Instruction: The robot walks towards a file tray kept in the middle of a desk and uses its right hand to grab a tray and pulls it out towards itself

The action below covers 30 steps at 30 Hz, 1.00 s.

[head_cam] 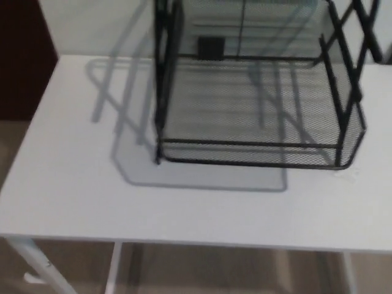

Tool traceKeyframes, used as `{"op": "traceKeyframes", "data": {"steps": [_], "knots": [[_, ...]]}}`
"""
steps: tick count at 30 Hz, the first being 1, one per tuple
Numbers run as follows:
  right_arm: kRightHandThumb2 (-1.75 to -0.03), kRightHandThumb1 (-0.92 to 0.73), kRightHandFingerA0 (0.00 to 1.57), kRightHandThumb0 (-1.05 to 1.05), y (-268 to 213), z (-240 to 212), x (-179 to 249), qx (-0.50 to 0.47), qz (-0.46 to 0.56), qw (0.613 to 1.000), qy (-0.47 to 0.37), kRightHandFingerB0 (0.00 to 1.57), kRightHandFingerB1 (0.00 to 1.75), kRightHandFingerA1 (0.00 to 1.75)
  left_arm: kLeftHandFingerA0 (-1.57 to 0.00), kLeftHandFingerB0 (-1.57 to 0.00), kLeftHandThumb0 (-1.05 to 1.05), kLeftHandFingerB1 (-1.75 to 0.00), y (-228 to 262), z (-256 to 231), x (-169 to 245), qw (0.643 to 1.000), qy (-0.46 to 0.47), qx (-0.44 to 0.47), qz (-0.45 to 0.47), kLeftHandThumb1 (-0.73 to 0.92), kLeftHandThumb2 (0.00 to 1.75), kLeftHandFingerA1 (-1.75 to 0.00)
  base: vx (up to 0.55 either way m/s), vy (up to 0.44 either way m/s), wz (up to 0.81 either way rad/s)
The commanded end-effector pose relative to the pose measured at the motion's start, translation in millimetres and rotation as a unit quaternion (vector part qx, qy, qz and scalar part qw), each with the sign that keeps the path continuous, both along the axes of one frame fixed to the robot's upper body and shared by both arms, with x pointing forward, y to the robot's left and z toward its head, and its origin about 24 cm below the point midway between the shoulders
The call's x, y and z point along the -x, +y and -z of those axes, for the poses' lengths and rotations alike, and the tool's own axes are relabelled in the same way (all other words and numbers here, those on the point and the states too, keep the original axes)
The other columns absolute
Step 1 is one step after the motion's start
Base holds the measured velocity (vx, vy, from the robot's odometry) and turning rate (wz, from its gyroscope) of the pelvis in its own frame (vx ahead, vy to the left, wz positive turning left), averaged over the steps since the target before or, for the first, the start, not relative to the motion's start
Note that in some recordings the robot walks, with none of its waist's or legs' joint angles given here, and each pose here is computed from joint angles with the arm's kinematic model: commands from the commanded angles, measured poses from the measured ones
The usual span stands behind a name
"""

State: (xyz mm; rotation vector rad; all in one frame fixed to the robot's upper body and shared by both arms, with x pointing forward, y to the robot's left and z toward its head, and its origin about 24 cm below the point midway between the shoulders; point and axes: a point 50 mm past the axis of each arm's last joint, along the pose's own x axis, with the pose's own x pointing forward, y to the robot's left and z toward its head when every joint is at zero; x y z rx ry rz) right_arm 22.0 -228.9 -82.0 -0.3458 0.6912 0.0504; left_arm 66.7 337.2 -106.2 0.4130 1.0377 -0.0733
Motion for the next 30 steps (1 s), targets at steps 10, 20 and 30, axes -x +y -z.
{"op": "traceKeyframes", "data": {"steps": [10, 20, 30], "knots": [[-0.77, -0.4, 0.66, -0.48, 2.6, 5.6, 4.0, -0.005, -0.025, 1.0, -0.017, 0.45, 0.59, 0.68, -0.67, -0.47, -0.31, -0.54, 6.3, -2.3, 4.2, 1.0, 0.0, -0.016, 0.011, 0.56, 0.57, -0.46, 0.03, -0.015, -0.04], [-0.79, -0.43, 0.6, -0.49, 18.3, -76.1, 22.8, -0.094, -0.028, 0.982, -0.161, 0.43, 0.56, 0.64, -0.62, -0.45, -0.34, -0.54, 6.5, -6.2, -3.6, 0.999, -0.007, -0.021, 0.033, 0.57, 0.57, -0.43, 0.03, 0.163, 0.1], [-0.81, -0.46, 0.63, -0.5, -6.2, -175.0, 24.9, -0.063, -0.016, 0.929, -0.364, 0.43, 0.56, 0.64, -0.62, -0.45, -0.34, -0.55, 9.5, -6.7, -2.2, 0.999, -0.007, -0.022, 0.022, 0.57, 0.57, -0.44, 0.04, -0.024, 0.05]]}}
